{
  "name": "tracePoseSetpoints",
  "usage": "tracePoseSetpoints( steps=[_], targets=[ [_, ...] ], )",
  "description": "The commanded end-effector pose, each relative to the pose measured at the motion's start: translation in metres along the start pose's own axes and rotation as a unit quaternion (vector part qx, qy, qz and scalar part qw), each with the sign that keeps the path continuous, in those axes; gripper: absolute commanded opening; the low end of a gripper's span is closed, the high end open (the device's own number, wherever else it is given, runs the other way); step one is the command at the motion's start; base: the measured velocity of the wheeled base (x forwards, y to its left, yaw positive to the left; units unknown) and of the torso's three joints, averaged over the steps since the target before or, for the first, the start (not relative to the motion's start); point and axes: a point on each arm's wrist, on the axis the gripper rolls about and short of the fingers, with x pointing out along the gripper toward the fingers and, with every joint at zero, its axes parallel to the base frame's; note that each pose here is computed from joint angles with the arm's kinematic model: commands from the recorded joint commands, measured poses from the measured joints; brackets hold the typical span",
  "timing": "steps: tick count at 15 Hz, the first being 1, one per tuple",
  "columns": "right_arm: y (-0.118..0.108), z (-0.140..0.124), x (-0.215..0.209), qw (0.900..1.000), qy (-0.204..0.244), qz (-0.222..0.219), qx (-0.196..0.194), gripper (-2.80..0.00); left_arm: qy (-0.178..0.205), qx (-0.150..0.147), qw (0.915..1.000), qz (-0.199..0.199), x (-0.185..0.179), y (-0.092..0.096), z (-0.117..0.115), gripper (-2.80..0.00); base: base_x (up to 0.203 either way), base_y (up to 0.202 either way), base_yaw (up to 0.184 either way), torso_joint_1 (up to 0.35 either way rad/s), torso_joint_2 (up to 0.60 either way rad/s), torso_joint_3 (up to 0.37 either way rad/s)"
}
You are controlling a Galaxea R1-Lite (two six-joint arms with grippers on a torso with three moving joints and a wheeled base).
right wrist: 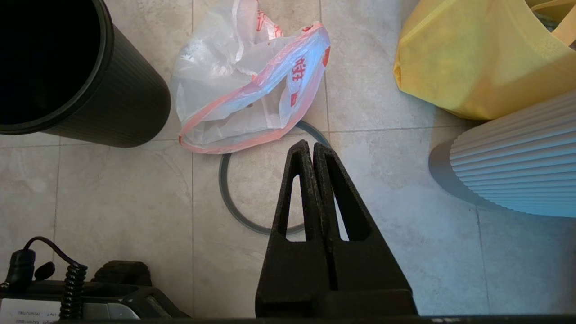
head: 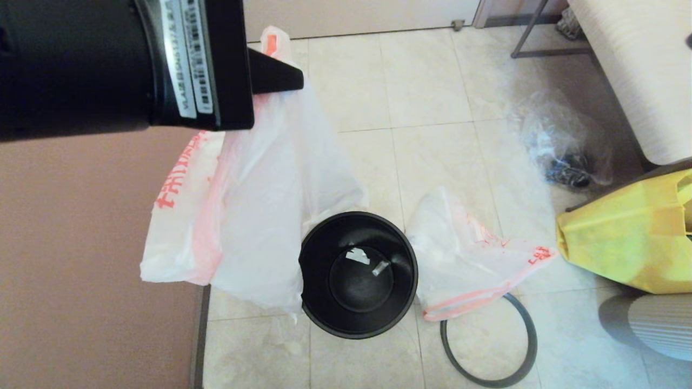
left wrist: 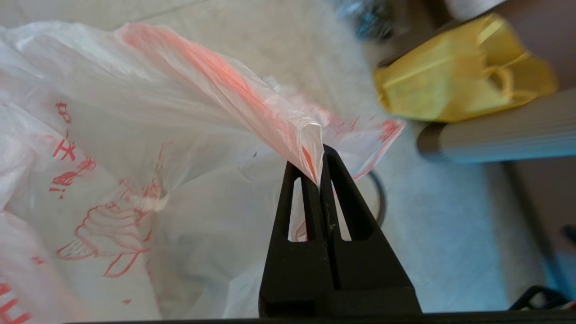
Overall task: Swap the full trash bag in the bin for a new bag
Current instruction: Put the new garbage bag on the trash can
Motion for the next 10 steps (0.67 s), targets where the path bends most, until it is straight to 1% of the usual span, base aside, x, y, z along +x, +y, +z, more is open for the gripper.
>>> tracePoseSetpoints(
  steps=[1,4,5,7,10],
  targets=[
    [0.0,0.0,0.0,1.0,0.0,0.0,0.0,-2.8,-0.012,-0.006,0.9998,-0.013,-0.002,-0.006,0.008,-2.8,0.0,0.0,0.0,0.0,0.0,0.0],
    [0.0,0.0,0.0,1.0,0.0,0.0,0.0,-2.8,-0.022,-0.01,0.9986,-0.048,-0.025,-0.008,0.016,-2.8,0.0,0.0,0.0,0.0,0.0,0.0],
    [0.0,0.0,0.0,1.0,0.0,0.0,0.0,-2.8,-0.026,-0.012,0.9983,-0.052,-0.032,-0.006,0.017,-2.8,0.0,0.0,0.0,0.0,0.0,0.0],
    [0.0,0.0,0.0,1.0,0.0,0.0,0.0,-2.8,-0.021,-0.008,0.9985,-0.05,-0.037,-0.003,0.017,-2.8,0.0,0.0,0.0,0.0,0.0,0.0],
    [0.0,0.0,0.0,1.0,0.001,0.0,0.0,-2.8,-0.037,-0.019,0.9977,-0.054,-0.049,0.005,0.026,-2.8,0.0,0.0,0.0,0.0,0.0,0.0]
  ],
)
